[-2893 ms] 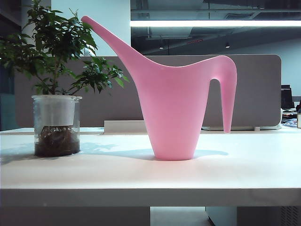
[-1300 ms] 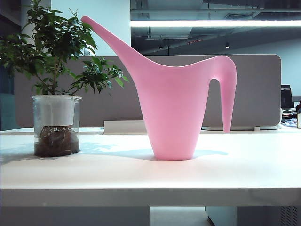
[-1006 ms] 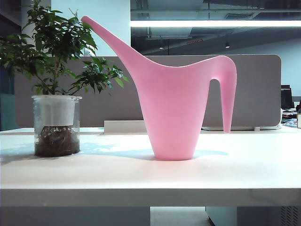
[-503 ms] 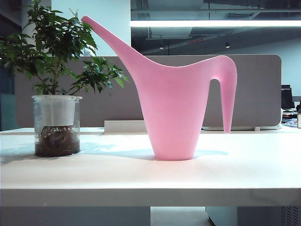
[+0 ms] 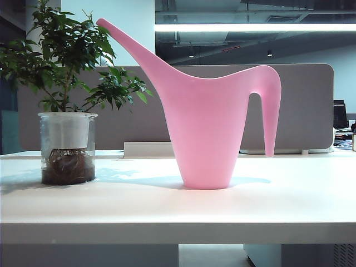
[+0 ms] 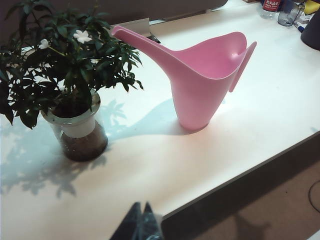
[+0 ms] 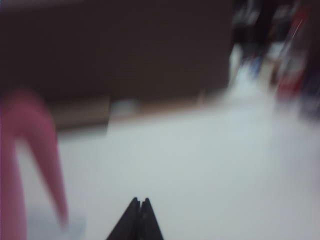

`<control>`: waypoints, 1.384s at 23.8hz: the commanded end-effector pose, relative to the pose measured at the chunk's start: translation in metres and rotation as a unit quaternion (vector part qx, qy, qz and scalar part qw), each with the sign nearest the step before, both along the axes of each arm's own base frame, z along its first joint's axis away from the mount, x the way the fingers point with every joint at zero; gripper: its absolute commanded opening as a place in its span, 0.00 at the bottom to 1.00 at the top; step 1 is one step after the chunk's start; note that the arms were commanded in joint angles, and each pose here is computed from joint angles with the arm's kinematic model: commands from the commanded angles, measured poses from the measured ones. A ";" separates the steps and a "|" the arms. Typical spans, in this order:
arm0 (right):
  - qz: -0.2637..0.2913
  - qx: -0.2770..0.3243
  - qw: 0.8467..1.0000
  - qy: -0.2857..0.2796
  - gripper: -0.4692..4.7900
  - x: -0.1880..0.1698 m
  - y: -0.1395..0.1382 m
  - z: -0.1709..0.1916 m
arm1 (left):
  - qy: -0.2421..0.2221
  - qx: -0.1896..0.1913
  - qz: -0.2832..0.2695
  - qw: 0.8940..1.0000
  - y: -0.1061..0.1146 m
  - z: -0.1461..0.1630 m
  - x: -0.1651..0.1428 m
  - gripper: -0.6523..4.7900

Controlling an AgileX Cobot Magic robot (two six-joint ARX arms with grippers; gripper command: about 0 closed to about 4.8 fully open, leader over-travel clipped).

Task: Pick up the watering can from the table, water the potted plant, and put the can back.

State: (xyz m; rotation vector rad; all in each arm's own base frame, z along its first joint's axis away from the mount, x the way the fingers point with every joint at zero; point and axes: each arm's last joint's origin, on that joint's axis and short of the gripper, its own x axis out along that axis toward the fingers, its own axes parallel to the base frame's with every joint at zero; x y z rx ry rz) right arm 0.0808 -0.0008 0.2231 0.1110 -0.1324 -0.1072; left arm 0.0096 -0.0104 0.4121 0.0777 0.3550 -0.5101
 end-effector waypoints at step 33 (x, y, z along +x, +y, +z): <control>0.017 -0.029 0.998 0.058 0.09 0.195 0.038 0.037 | -0.005 0.000 0.000 1.000 0.000 0.001 -0.001 0.11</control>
